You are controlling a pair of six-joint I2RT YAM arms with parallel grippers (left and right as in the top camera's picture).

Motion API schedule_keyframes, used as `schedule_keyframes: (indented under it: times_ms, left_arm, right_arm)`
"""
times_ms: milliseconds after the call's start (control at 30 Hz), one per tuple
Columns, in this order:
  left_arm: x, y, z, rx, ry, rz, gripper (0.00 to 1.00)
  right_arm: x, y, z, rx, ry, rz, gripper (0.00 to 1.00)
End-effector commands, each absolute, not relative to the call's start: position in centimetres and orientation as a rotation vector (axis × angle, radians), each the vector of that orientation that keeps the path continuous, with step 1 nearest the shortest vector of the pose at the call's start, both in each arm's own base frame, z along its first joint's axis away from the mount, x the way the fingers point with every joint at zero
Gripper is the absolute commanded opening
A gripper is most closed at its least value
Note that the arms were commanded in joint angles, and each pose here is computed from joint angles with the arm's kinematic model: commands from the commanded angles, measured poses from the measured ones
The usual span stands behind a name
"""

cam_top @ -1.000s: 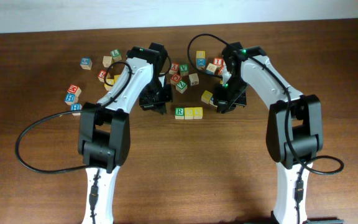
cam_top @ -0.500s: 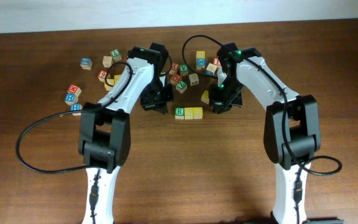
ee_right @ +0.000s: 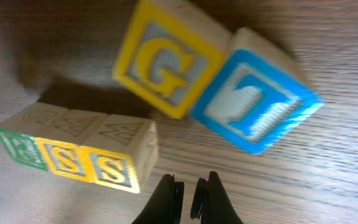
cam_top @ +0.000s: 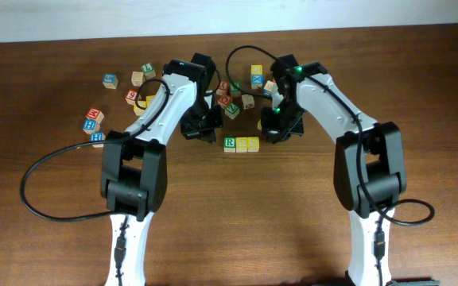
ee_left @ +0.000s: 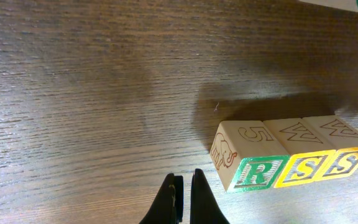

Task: Spell out RSS

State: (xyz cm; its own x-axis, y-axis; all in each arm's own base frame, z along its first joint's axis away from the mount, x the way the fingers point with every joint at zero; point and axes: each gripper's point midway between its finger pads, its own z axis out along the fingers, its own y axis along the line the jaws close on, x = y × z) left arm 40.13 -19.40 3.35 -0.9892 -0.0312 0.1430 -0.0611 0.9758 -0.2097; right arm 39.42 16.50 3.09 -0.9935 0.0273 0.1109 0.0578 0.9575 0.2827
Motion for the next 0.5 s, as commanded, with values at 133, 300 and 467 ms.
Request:
schedule_keyframes:
  times_ms: [133,300,467]
  left_arm:
    - [39.1,-20.1,2.2,0.084,-2.95,0.314,0.0]
    - [38.7,-20.0,0.9,0.084,-2.943,0.31,0.0]
    - [39.1,-20.4,1.0,0.081,-2.951,0.346,0.0]
  right_arm:
    - [39.0,17.1,2.8,-0.059,-3.0,-0.42,0.04]
    - [39.2,16.7,2.7,-0.058,-3.014,-0.385,0.04]
    - [39.2,16.8,2.7,-0.058,-3.012,-0.391,0.04]
